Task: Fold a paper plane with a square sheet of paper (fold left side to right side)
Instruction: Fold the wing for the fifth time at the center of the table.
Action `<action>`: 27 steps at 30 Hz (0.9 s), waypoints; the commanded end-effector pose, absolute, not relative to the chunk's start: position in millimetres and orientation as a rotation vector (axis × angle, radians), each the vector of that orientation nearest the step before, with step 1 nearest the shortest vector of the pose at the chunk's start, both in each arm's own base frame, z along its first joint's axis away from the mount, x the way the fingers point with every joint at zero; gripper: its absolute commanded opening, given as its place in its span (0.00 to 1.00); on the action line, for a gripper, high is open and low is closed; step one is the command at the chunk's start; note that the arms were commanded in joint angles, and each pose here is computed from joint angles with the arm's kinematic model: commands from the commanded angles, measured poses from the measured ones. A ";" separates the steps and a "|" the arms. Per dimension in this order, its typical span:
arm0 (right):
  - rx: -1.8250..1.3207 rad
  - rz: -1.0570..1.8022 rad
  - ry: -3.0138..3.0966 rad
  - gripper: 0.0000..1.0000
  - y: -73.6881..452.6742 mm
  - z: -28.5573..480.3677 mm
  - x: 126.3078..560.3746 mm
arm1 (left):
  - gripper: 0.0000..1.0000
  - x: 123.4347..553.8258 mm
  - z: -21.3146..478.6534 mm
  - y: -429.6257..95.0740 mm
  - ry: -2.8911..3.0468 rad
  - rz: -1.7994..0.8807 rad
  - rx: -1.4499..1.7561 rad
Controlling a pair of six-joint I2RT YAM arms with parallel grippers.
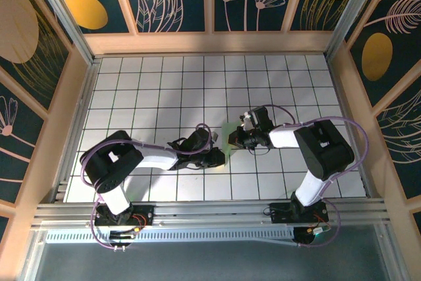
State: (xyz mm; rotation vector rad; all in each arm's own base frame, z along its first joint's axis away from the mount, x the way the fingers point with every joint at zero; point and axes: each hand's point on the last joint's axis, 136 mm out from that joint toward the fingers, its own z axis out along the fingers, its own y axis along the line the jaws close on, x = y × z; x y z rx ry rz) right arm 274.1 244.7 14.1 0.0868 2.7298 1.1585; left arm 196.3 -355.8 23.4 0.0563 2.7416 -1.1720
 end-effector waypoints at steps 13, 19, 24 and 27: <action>0.203 0.883 2.947 0.00 207.2 -40.9 242.9 | 0.11 193.5 27.0 -365.4 2.726 -1.244 0.099; 0.204 0.885 2.949 0.00 207.8 -41.3 243.4 | 0.11 189.2 22.1 -366.6 2.746 -1.244 0.114; 0.200 0.877 2.952 0.00 207.5 -41.7 243.6 | 0.10 188.9 18.8 -366.6 2.754 -1.239 0.113; 0.202 0.873 2.953 0.00 207.2 -42.2 243.8 | 0.09 189.5 17.7 -367.5 2.756 -1.240 0.113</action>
